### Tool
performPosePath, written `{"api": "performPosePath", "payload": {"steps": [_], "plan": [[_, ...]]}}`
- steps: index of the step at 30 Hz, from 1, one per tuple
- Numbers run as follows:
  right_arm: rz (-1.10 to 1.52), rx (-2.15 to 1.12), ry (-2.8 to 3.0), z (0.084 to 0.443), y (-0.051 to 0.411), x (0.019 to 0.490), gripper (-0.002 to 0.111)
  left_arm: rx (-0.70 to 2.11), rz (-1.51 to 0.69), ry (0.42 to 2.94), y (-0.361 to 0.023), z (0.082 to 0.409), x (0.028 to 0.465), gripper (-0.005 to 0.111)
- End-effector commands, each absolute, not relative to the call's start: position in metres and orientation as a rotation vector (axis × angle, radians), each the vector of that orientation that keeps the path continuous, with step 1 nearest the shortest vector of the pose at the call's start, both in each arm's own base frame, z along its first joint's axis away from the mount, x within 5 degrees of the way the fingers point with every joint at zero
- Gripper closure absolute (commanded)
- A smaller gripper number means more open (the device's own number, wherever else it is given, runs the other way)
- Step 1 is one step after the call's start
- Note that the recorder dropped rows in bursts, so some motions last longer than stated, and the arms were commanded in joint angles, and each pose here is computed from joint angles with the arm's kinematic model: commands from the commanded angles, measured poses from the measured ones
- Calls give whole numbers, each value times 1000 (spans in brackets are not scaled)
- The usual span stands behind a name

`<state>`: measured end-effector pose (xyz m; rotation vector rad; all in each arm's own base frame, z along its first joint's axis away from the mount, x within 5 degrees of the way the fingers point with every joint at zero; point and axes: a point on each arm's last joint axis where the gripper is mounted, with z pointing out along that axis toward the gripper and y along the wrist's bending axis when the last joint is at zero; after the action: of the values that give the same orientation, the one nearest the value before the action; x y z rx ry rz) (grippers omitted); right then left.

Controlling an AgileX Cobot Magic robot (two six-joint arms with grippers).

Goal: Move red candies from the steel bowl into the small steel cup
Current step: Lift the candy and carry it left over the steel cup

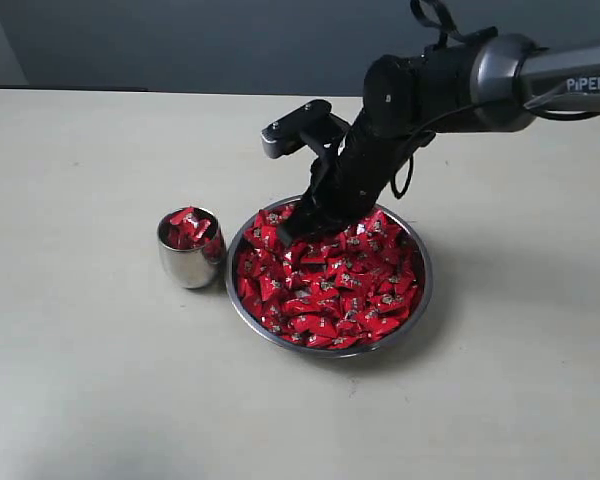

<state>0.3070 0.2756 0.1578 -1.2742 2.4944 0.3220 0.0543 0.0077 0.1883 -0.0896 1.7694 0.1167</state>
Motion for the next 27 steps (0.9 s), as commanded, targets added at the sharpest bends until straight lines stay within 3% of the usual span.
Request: {"api": "performPosePath", "payload": {"steps": [1, 10, 17, 27], "plan": [[327, -1248, 2469, 175, 274, 306, 109, -92, 114, 1767, 8, 187, 54, 106], [348, -1198, 2386, 208, 271, 303, 109, -92, 114, 1767, 8, 187, 54, 106], [377, -1147, 2350, 214, 273, 305, 109, -92, 114, 1767, 8, 187, 54, 106], [649, -1111, 2322, 225, 299, 310, 109, -92, 114, 1767, 8, 187, 54, 106]]}}
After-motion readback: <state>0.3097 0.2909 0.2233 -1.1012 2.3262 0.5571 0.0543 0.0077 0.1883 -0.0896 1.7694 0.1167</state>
